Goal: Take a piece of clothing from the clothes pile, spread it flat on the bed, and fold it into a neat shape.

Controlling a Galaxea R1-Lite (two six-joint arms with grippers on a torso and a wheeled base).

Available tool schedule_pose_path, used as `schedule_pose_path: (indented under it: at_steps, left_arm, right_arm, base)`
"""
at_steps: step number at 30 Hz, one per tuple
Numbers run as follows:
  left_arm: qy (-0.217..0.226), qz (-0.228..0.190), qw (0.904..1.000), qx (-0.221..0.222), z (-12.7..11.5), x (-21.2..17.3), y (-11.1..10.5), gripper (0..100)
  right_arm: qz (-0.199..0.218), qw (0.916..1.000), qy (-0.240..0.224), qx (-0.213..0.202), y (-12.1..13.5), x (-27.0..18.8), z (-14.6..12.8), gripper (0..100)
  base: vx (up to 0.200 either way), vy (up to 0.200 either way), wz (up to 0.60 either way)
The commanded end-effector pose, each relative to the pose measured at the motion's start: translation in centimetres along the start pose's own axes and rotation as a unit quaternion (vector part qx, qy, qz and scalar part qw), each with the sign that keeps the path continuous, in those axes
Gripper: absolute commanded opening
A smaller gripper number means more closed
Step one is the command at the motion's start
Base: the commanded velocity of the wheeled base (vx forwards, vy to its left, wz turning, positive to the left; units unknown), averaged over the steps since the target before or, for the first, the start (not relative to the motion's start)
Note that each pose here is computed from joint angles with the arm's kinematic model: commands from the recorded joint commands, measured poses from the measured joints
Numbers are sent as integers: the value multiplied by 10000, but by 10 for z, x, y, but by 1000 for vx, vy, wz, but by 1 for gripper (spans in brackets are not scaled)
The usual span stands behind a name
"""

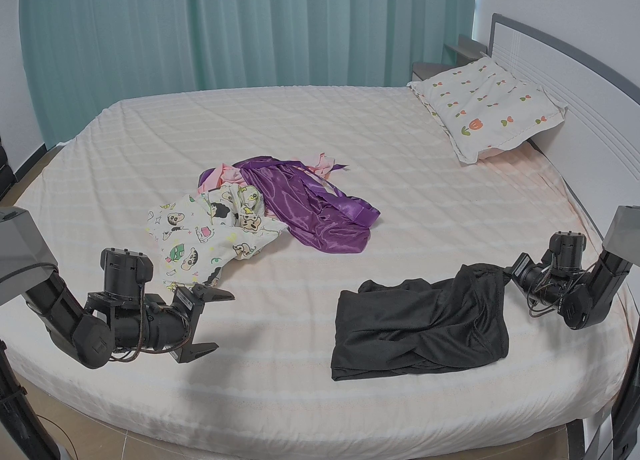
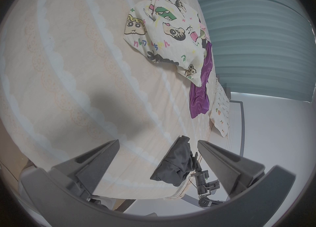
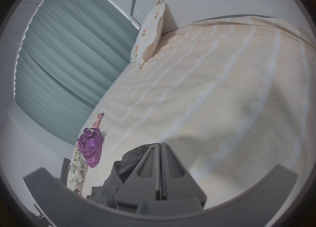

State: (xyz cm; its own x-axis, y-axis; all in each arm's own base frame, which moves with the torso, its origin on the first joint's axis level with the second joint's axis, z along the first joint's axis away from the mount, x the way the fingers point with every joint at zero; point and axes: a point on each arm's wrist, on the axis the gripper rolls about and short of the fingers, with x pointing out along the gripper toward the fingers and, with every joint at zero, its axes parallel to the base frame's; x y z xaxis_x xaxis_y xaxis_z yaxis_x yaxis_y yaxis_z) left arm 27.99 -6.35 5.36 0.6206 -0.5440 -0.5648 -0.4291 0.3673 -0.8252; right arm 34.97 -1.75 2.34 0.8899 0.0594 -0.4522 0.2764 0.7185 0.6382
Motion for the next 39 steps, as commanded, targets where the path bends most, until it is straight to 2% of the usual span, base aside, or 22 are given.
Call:
schedule_pose_path:
  at_steps: [1,2,3,6,11,17,23,27,35,36,39]
  left_arm:
    - [8,13,10000,0,0,0,1,100]
    - [8,13,10000,0,-1,0,1,100]
    - [8,13,10000,0,-1,0,1,100]
    - [10,20,10000,4,-1,0,1,100]
    - [11,20,10000,12,-1,1,1,100]
    - [19,47,10000,14,-1,1,3,100]
    - [21,33,10000,10,-1,1,2,100]
    - [23,40,10000,-1,-1,1,2,100]
    - [34,33,10000,11,-2,1,2,100]
    - [36,40,10000,15,-2,2,2,100]
    - [36,40,10000,23,-2,2,2,100]
  right_arm:
    - [-141,9998,93,64,-10,-2,-3,0]
    - [-156,9998,110,70,-11,-1,-4,0]
    - [-161,9998,116,71,-12,-1,-4,100]
    - [-104,9997,177,135,-12,-4,-5,100]
    - [306,9993,-177,125,9,-25,12,100]
    - [960,9945,408,102,40,-35,-11,100]
    - [1027,9916,786,41,31,-10,-37,100]
    - [1076,9911,778,-1,21,3,-48,100]
    - [1137,9897,873,-49,23,10,-58,100]
    - [1127,9897,883,-47,22,12,-58,0]
    - [1127,9904,801,-19,23,12,-56,0]
  base:
    - [0,0,0]
    - [0,0,0]
    - [0,0,0]
    - [0,0,0]
    - [0,0,0]
    - [0,0,0]
    - [0,0,0]
    - [0,0,0]
    - [0,0,0]
    - [0,0,0]
    - [0,0,0]
